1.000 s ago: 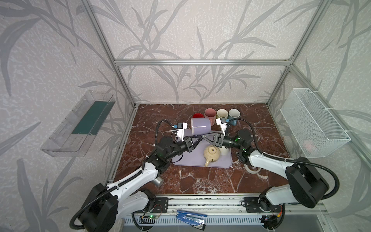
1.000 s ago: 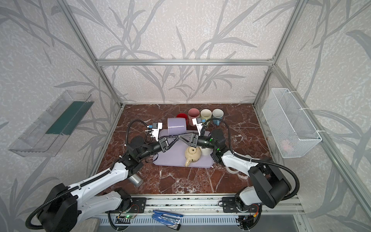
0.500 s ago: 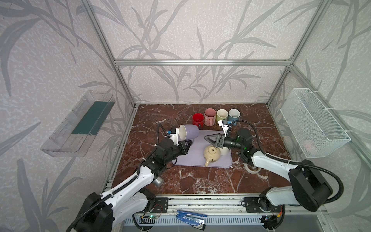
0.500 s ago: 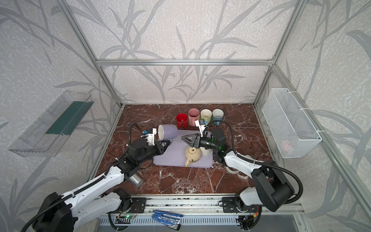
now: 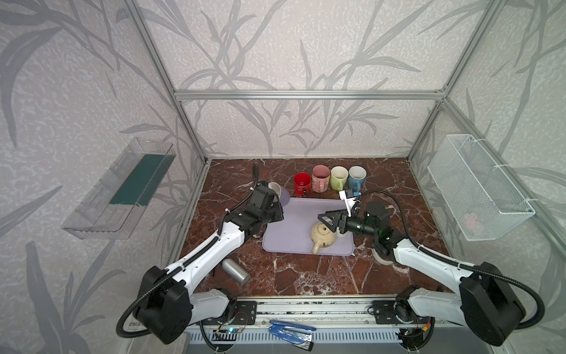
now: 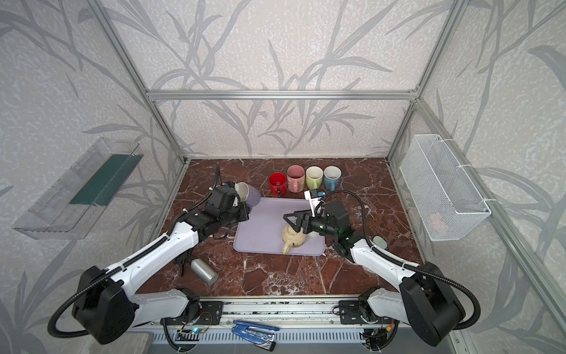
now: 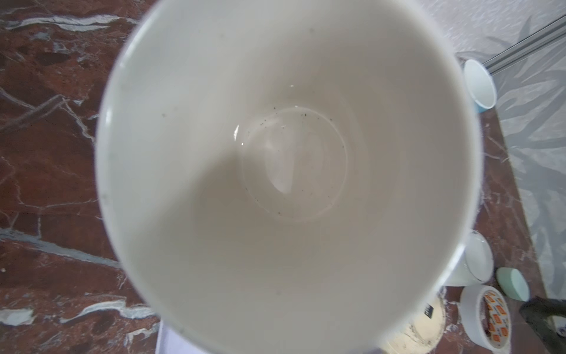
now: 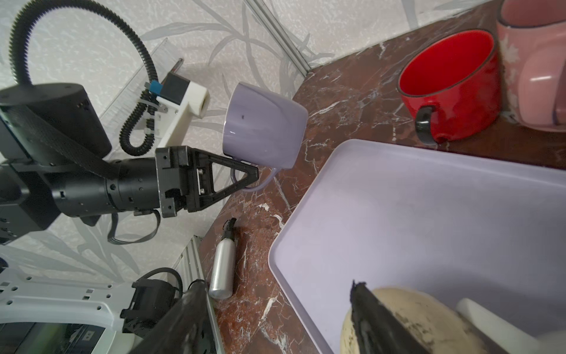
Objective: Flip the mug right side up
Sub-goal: 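Carry the lavender mug upright beyond the tray with the left gripper while the right withdraws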
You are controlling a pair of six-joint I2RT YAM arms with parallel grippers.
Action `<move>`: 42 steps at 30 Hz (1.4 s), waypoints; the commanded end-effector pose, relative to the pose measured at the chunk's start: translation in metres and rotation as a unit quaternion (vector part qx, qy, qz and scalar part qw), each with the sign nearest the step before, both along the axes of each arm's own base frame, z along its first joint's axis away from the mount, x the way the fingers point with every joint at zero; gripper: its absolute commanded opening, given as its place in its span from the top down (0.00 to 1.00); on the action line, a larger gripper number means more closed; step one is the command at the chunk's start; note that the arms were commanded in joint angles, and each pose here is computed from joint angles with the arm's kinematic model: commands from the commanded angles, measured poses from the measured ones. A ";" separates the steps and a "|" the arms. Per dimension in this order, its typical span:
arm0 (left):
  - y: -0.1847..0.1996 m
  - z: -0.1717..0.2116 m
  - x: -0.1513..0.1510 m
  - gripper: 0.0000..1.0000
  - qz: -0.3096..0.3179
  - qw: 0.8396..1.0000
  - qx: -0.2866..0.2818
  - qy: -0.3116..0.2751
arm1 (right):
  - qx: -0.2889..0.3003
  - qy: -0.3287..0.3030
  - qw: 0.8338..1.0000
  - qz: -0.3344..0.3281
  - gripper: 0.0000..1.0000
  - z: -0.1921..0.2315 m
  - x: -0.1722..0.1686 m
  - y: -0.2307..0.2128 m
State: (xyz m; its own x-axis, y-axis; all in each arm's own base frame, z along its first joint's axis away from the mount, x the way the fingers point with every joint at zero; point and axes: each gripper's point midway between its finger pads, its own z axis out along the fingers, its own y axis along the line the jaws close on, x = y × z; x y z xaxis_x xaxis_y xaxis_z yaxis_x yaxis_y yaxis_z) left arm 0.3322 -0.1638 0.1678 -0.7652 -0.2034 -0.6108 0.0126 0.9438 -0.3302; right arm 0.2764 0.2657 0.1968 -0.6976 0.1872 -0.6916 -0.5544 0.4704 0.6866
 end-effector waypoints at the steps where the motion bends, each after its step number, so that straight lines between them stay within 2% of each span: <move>1: 0.008 0.011 0.017 1.00 -0.009 0.999 0.052 -0.009 | -0.015 -0.001 1.000 -0.028 0.26 -0.009 0.004 -0.010; 23: 0.007 -0.024 0.115 1.00 -0.028 0.986 0.151 0.066 | -0.025 0.007 0.998 -0.065 0.26 -0.018 0.005 -0.023; 42: 0.008 -0.062 0.156 1.00 -0.030 0.974 0.194 0.109 | -0.035 0.000 0.998 -0.060 0.26 -0.022 0.006 -0.022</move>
State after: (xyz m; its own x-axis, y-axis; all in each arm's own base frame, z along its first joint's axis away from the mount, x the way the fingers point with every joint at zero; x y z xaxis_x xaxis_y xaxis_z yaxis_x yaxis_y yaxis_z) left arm 0.4744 -0.1601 0.0863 -0.9123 0.0460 -0.4069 0.0401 0.9989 0.0229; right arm 0.2815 0.2464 0.1756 -0.6826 0.2237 -0.6957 -0.4845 0.5742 0.6599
